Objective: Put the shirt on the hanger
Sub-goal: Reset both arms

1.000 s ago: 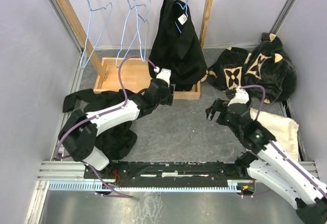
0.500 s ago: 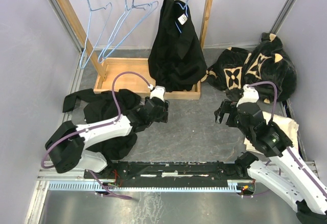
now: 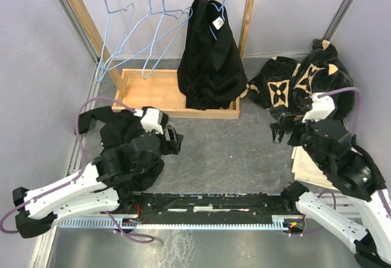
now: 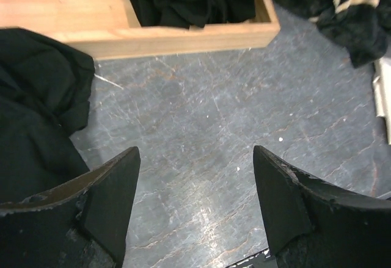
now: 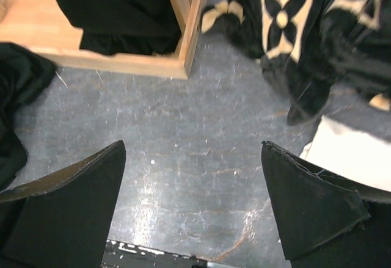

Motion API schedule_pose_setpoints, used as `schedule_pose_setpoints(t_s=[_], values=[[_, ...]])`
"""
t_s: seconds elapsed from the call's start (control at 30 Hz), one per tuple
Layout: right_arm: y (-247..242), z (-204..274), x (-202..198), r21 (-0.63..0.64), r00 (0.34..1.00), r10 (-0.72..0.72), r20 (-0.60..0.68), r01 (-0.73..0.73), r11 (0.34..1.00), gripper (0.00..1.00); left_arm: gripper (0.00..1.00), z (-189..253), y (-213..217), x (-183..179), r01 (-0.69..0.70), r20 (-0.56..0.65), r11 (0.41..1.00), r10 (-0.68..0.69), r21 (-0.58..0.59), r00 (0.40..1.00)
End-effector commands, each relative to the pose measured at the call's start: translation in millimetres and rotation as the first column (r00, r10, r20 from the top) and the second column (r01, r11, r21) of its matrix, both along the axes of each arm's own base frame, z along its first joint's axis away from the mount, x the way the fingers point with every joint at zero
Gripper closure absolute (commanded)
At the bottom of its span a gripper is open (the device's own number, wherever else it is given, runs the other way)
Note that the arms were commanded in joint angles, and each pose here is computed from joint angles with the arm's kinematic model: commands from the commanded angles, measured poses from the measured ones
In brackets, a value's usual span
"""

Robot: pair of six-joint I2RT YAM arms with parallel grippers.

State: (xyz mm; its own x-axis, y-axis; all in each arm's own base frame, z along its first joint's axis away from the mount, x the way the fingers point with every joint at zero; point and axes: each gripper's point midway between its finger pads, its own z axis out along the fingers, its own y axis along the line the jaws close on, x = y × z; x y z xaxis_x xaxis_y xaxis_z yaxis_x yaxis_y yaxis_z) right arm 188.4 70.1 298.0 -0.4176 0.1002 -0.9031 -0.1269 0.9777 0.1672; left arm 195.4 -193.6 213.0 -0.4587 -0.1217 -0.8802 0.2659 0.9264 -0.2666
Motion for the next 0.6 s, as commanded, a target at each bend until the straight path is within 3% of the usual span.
schedule_pose_setpoints(t_s=[0.0, 0.17, 0.37, 0.57], values=[[-21.9, 41.1, -4.1, -0.081, 0.993, -0.012, 0.116, 0.022, 0.997, 0.01, 0.18, 41.8, 26.6, -2.3, -0.003, 0.120, 1.000, 0.003, -0.002, 0.993], [-38.3, 35.9, -16.6, -0.095, 0.989, -0.037, 0.141, 0.051, 0.994, 0.01, 0.17, 66.8, 40.4, -9.9, 0.053, 0.194, 0.998, -0.058, 0.030, 0.979], [-48.4, 15.3, -28.2, -0.033, 0.986, -0.087, 0.143, 0.092, 0.995, 0.01, 0.16, 68.9, 61.8, -12.8, 0.023, 0.232, 0.998, -0.035, 0.055, 0.972], [-55.9, 9.9, -34.2, -0.007, 0.982, -0.120, 0.145, 0.123, 0.992, 0.01, 0.14, 68.0, 72.4, -17.8, 0.009, 0.247, 1.000, -0.005, -0.015, 0.969]])
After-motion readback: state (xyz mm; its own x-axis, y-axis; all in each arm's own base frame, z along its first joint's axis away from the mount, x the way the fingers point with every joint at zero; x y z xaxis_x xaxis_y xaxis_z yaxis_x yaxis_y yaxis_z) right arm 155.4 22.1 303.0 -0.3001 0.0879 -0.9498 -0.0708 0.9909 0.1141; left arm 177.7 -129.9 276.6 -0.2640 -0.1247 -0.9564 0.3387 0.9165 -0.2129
